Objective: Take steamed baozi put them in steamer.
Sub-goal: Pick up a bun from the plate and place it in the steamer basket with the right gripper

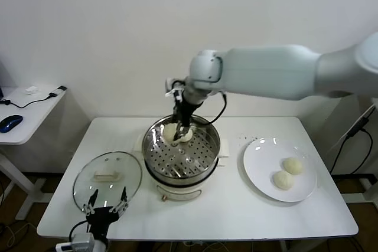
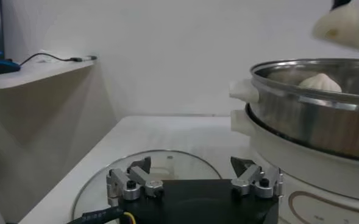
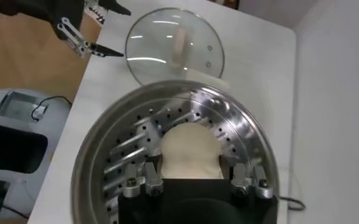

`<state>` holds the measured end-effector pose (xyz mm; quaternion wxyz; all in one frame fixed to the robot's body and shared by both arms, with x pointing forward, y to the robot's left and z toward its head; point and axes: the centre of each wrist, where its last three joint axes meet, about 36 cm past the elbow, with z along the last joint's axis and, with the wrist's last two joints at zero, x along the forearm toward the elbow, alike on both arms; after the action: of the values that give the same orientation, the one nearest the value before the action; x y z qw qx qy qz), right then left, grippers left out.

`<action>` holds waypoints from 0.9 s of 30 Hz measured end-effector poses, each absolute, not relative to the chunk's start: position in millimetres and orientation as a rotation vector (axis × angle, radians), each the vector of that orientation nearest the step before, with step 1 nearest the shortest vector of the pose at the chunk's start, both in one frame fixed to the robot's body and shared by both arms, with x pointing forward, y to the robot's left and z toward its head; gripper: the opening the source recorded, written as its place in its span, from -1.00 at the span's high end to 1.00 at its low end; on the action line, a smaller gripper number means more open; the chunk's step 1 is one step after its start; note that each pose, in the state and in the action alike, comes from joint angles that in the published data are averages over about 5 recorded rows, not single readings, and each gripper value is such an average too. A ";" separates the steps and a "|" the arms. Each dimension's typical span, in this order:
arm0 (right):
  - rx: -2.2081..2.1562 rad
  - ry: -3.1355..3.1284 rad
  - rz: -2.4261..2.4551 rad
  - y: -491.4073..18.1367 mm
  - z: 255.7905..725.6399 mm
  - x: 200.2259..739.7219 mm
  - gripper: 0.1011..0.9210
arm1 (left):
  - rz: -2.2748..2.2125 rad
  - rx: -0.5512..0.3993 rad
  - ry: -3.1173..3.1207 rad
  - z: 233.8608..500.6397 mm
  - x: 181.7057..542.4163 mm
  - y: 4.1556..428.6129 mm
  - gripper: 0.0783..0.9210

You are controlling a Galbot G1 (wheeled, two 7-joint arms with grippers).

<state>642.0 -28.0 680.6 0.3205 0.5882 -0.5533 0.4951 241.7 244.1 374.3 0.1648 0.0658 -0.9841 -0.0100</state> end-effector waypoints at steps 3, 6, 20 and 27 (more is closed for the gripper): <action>1.539 -1.438 1.301 -15.6 661.0 643.9 -0.31 | -0.028 0.186 -2.804 374.2 242.5 244.0 -0.77; 1.527 -1.428 1.301 -8.5 642.9 646.3 -0.31 | -0.028 0.185 -2.802 373.2 243.1 244.0 -0.77; 1.522 -1.440 1.285 12.7 591.0 647.7 -0.44 | -0.022 0.175 -2.802 369.8 246.8 241.4 -0.77; 1.552 -1.453 1.286 10.7 590.0 647.5 -0.75 | -0.017 0.181 -2.803 369.8 246.3 240.9 -0.77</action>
<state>647.5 10.7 590.0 0.3227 0.5911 -0.5536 0.4899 246.3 240.9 369.8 0.1654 0.0636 -0.9842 -0.0061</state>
